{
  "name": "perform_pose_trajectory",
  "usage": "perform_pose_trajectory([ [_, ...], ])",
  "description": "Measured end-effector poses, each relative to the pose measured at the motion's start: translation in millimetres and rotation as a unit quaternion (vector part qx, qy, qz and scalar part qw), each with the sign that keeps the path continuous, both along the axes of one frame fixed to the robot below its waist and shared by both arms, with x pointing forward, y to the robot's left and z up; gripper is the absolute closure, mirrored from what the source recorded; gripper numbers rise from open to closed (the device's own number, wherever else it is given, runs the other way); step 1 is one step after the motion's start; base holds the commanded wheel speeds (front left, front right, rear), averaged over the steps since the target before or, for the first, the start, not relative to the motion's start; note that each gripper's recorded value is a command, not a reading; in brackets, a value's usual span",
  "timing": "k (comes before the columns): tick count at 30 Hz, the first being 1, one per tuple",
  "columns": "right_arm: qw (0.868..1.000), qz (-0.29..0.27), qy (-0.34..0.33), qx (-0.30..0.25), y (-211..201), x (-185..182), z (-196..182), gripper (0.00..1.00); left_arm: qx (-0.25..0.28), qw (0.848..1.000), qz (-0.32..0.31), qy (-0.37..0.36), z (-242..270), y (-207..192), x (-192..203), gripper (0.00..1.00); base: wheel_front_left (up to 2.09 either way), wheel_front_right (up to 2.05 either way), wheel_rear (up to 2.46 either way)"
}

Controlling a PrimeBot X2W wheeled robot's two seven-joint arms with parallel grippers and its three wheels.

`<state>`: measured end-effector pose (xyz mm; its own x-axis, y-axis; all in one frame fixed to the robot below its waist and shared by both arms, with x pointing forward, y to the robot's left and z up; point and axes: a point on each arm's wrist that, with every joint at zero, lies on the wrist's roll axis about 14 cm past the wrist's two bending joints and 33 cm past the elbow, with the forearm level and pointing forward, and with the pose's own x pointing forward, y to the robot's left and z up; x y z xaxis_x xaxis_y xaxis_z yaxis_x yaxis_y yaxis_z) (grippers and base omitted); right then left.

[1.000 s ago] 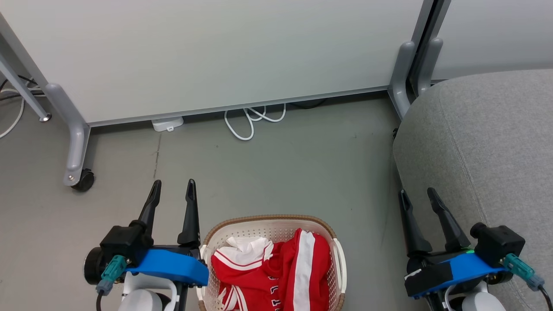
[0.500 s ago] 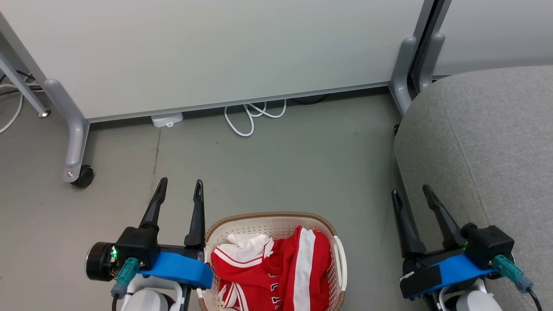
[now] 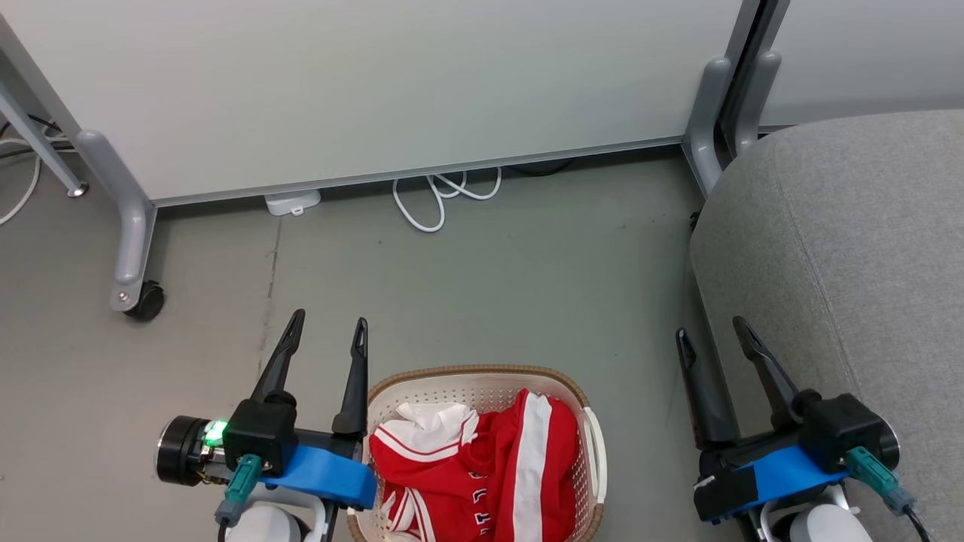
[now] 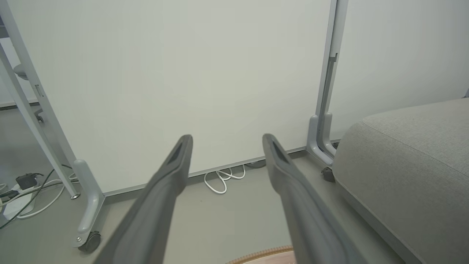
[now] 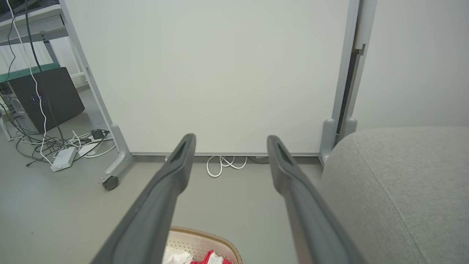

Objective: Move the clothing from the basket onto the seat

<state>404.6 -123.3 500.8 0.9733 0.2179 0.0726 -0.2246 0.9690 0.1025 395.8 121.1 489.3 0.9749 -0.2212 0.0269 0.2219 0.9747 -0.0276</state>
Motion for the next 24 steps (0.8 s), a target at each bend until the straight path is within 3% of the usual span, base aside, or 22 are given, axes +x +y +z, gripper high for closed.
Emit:
perform_pose_trajectory([
  [24, 1.000, -0.004, 0.003, -0.006, -3.1, -0.3, -3.2, 0.00, -0.002, 1.000, 0.001, 0.012, -7.6, 2.5, -0.6, 0.00, 0.00, 0.00, 0.00],
])
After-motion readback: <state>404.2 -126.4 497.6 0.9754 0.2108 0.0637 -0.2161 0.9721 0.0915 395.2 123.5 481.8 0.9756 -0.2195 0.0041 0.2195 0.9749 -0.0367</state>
